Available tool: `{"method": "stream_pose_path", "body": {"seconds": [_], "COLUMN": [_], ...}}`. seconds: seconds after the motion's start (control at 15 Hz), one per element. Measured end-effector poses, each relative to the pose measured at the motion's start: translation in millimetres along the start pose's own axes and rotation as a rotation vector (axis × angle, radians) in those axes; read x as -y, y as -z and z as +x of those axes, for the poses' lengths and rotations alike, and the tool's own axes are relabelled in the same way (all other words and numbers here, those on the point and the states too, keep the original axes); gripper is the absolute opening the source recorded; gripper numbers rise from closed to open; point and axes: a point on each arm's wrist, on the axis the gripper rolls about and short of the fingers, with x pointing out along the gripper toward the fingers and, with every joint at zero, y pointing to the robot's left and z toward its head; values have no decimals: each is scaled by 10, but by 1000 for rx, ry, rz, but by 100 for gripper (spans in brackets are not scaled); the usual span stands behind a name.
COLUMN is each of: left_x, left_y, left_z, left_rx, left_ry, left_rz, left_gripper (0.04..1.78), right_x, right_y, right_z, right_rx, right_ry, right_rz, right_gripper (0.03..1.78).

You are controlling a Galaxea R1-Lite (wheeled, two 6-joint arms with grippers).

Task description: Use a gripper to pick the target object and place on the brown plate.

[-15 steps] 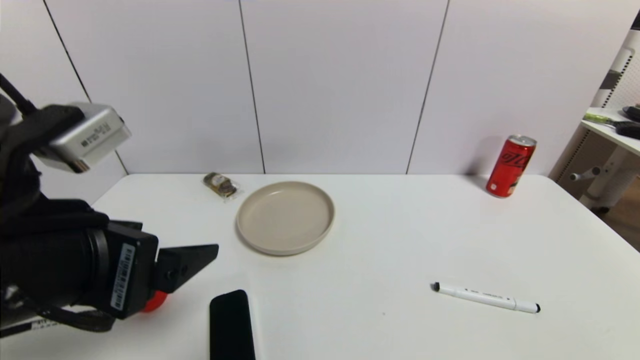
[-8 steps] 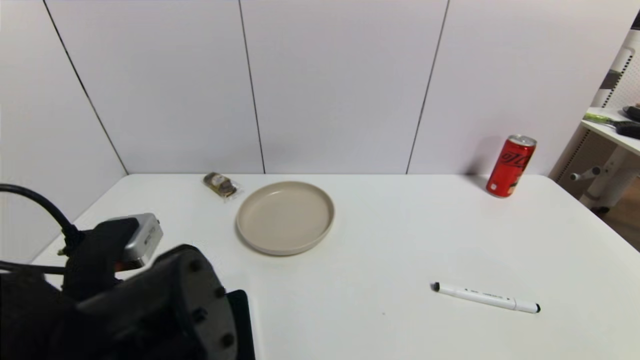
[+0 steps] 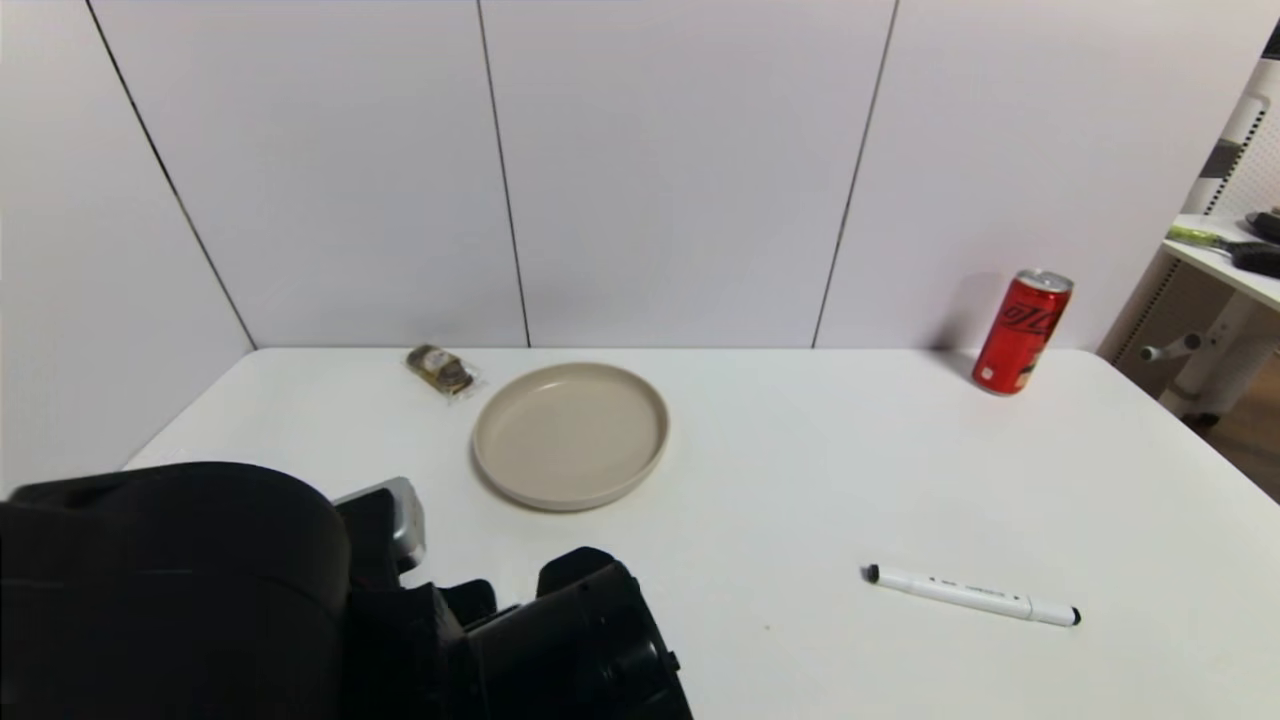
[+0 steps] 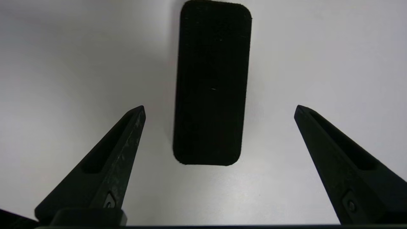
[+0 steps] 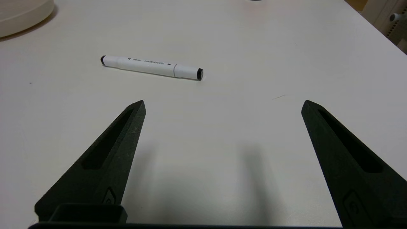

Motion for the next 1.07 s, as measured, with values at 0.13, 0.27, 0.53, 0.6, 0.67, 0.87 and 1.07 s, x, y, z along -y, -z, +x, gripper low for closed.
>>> {"method": "stream_pose_path", "body": {"seconds": [0.13, 0.27, 0.53, 0.6, 0.67, 0.87, 1.07], "left_x": [39, 44, 38, 41, 50, 34, -15], "left_y": [72, 134, 122, 123, 122, 131, 116], "left_z": [102, 192, 303, 322, 339, 393, 418], "left_rx": [-2, -1, 16, 17, 18, 20, 24], "left_ry": [-25, -61, -99, -91, -77, -63, -50], "left_rz": [25, 60, 65, 60, 53, 45, 21], "left_gripper": [169, 169, 169, 169, 169, 169, 169], "right_x": [0, 0, 0, 0, 0, 0, 0], "right_y": [0, 0, 0, 0, 0, 0, 0], "right_z": [0, 0, 0, 0, 0, 0, 0], "right_rx": [0, 0, 0, 0, 0, 0, 0], "right_ry": [0, 0, 0, 0, 0, 0, 0], "right_rz": [0, -1, -1, -1, 0, -1, -1], "right_gripper": [169, 169, 169, 169, 169, 169, 169]}}
